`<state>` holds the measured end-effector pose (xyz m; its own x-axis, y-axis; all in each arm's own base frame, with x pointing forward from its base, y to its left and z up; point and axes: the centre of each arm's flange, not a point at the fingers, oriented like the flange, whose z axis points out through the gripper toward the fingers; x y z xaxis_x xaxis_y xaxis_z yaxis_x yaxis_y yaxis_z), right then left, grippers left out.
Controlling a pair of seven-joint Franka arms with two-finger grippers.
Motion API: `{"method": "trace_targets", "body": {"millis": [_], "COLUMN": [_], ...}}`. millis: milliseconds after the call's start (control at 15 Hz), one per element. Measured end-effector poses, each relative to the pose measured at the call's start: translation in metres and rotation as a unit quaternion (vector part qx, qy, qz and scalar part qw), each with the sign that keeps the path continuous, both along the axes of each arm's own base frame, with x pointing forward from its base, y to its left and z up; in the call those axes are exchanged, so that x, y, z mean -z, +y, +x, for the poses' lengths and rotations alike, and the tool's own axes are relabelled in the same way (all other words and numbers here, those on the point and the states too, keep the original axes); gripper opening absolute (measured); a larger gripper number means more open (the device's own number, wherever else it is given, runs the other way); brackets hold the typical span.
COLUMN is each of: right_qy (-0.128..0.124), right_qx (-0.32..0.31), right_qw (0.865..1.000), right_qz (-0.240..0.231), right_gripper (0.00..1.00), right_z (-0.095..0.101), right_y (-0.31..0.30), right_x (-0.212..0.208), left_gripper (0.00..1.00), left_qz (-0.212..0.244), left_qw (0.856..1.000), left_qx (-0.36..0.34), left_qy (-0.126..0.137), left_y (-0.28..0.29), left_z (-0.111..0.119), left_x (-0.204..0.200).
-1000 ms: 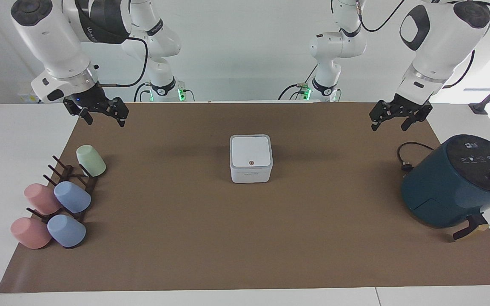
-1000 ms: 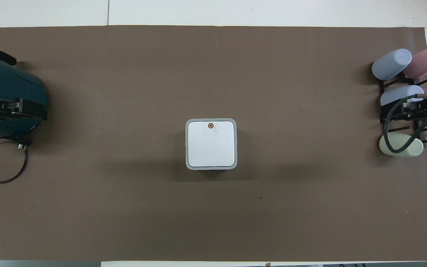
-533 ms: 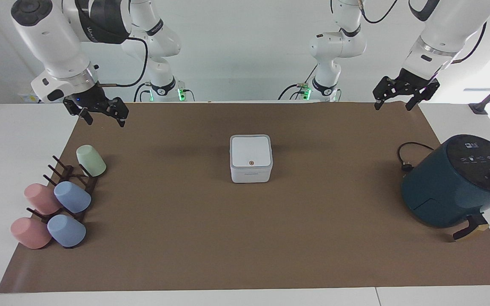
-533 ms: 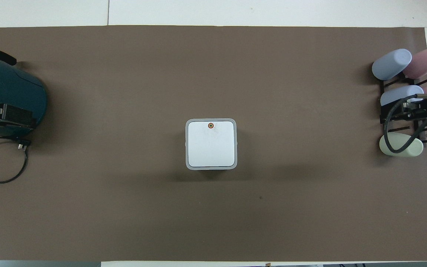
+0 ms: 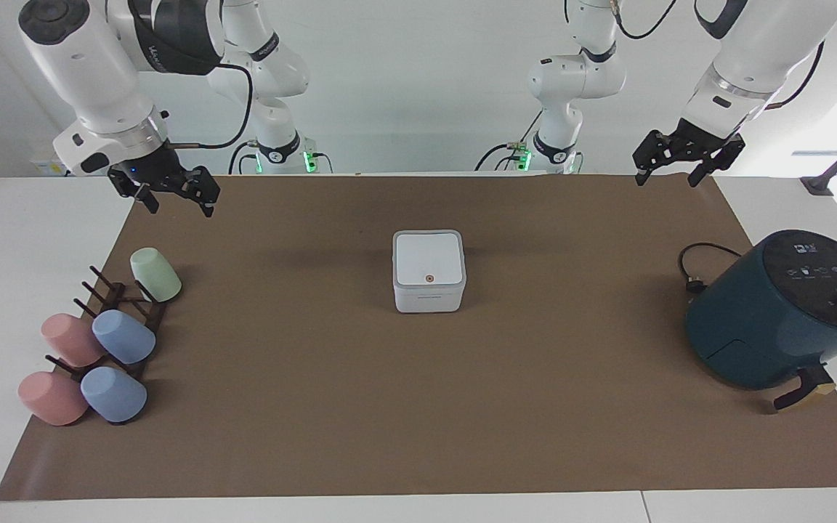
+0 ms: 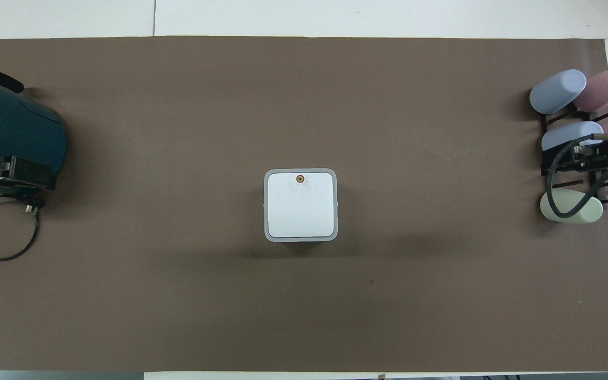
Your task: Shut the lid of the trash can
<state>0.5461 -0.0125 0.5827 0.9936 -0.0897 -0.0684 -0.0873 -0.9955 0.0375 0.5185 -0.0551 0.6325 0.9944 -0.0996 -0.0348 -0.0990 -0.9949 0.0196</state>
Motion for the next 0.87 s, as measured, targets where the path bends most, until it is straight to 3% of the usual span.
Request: {"method": "trace_targets", "body": {"millis": [867], "right_qy": [0.0], "right_qx": [0.0], "right_qw": [1.0], "right_qz": [0.0], "right_gripper": [1.0], "right_z": [0.0], "right_y": [0.0], "right_x": [0.0], "left_gripper": [1.0], "left_qz": [-0.001], "left_qw": [1.0], "left_qx": [0.002], "left_qy": [-0.011], "left_y": [-0.0032], "left_z": [0.002], "left_x": [-0.002]}}
